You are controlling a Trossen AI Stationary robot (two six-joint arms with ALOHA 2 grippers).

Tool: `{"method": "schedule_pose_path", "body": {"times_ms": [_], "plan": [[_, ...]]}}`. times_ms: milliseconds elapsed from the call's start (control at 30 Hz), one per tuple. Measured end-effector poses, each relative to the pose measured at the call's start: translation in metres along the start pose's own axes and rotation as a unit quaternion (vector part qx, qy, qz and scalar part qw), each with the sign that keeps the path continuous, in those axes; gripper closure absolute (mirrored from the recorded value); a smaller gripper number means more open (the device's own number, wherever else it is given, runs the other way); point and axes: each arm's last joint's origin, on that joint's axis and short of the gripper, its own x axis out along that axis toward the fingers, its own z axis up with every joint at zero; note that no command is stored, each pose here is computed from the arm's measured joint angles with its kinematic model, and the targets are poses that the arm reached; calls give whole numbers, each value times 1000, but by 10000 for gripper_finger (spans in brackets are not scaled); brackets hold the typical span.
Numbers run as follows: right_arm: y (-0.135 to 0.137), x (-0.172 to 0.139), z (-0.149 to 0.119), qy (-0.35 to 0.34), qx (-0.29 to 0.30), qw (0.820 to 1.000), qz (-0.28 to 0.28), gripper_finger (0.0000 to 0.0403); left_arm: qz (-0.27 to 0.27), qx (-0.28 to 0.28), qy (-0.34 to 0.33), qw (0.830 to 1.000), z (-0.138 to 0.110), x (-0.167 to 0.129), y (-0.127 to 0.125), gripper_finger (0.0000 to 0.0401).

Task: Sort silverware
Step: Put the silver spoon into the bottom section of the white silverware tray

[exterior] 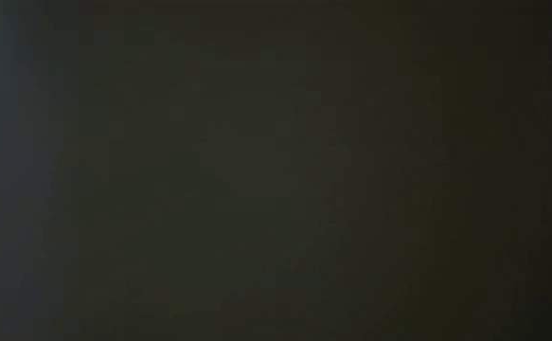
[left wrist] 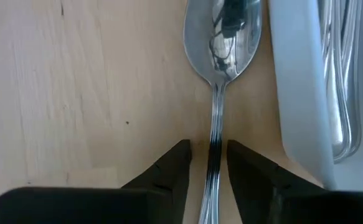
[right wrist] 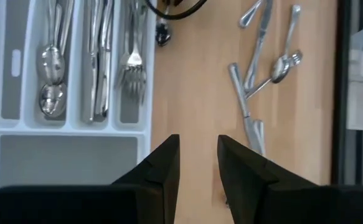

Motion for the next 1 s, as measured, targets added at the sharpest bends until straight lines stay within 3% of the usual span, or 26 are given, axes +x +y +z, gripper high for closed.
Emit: {"method": "schedule_pose_path", "body": {"times_ms": [233,667,1000], "plan": [[-22,-16,-6,-20,17,999,-23,292,5,-17,-15,1000,0,-6,4,390],[-86,-22,-16,-20,61,996,-59,292,36,-77,-45,995,-4,-25,35,395],[-134,-14,-25,-2,115,990,-80,292,59,-121,-110,985,-4,-52,50,398]]}}
